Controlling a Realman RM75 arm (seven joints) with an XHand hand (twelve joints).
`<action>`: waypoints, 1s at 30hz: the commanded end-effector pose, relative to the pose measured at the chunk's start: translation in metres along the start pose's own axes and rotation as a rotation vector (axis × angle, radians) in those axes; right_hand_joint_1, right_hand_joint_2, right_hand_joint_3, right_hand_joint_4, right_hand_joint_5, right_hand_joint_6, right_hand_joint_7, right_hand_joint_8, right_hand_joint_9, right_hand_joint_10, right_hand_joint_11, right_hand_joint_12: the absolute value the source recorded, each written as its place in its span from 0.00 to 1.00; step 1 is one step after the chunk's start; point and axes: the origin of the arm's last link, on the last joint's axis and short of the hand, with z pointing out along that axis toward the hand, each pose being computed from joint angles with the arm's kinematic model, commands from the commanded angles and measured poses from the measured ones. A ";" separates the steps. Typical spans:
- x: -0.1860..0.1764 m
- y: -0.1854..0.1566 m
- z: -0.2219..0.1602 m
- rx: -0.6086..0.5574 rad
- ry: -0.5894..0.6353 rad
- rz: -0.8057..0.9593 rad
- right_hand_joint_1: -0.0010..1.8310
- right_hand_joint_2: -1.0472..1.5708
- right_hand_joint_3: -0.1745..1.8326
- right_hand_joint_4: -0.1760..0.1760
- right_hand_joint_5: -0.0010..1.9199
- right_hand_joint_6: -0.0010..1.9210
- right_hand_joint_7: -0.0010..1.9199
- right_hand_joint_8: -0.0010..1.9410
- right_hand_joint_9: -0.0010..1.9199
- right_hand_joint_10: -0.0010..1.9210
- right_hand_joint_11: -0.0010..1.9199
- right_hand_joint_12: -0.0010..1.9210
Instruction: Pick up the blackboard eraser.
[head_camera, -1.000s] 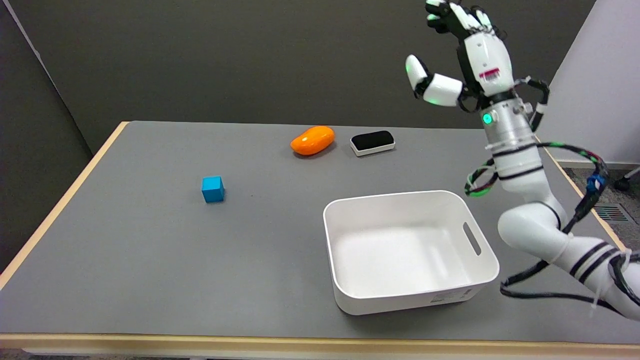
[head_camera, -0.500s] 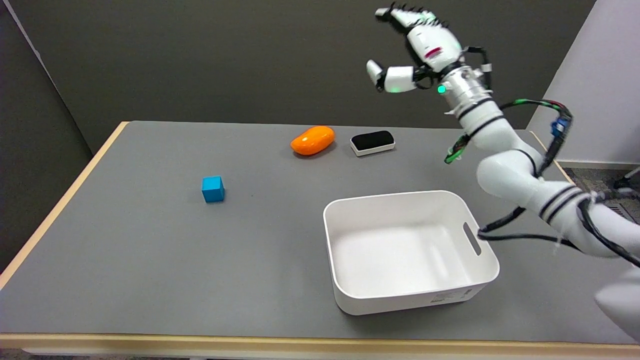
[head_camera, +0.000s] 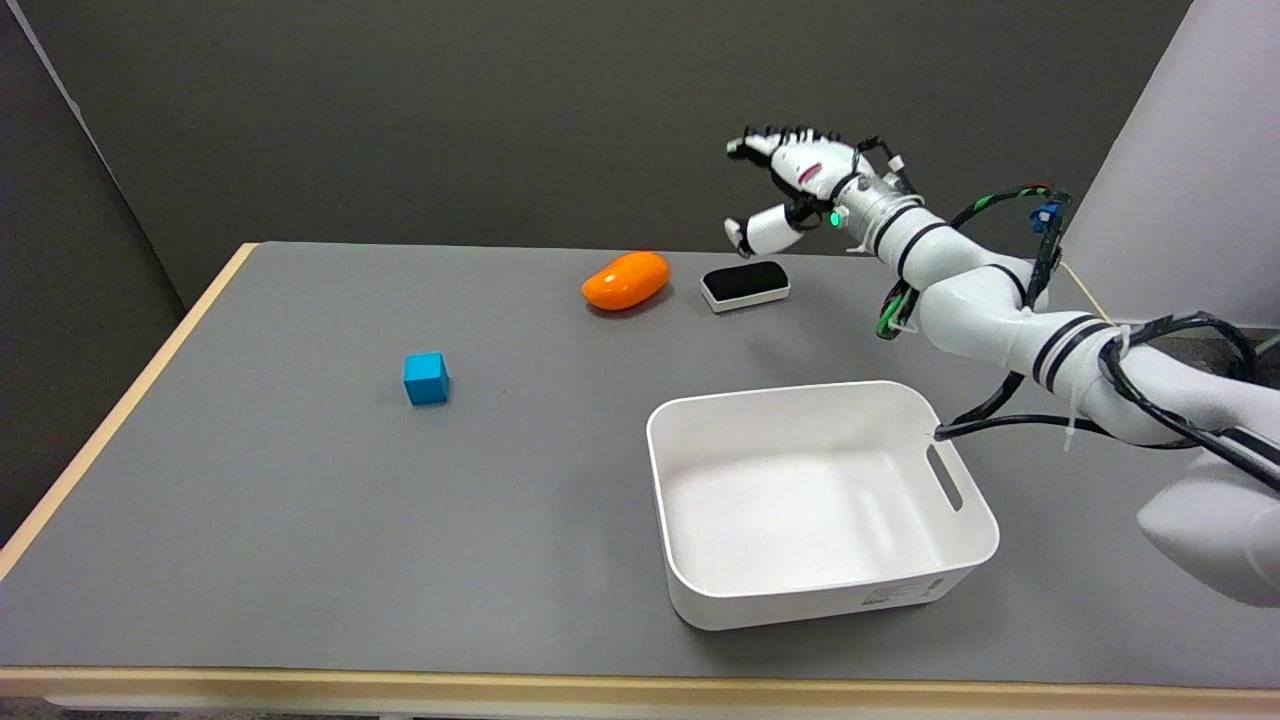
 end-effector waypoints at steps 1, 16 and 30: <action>-0.047 0.025 0.000 -0.090 -0.276 -0.082 0.26 0.62 0.58 0.69 0.04 0.19 0.06 0.14 0.05 0.31 0.00 0.54; -0.064 -0.005 0.006 -0.036 -0.267 -0.069 0.26 0.62 0.57 0.69 0.04 0.18 0.06 0.14 0.05 0.31 0.00 0.55; -0.081 -0.013 0.020 -0.085 -0.273 -0.033 0.27 0.62 0.57 0.68 0.03 0.17 0.06 0.14 0.05 0.31 0.00 0.54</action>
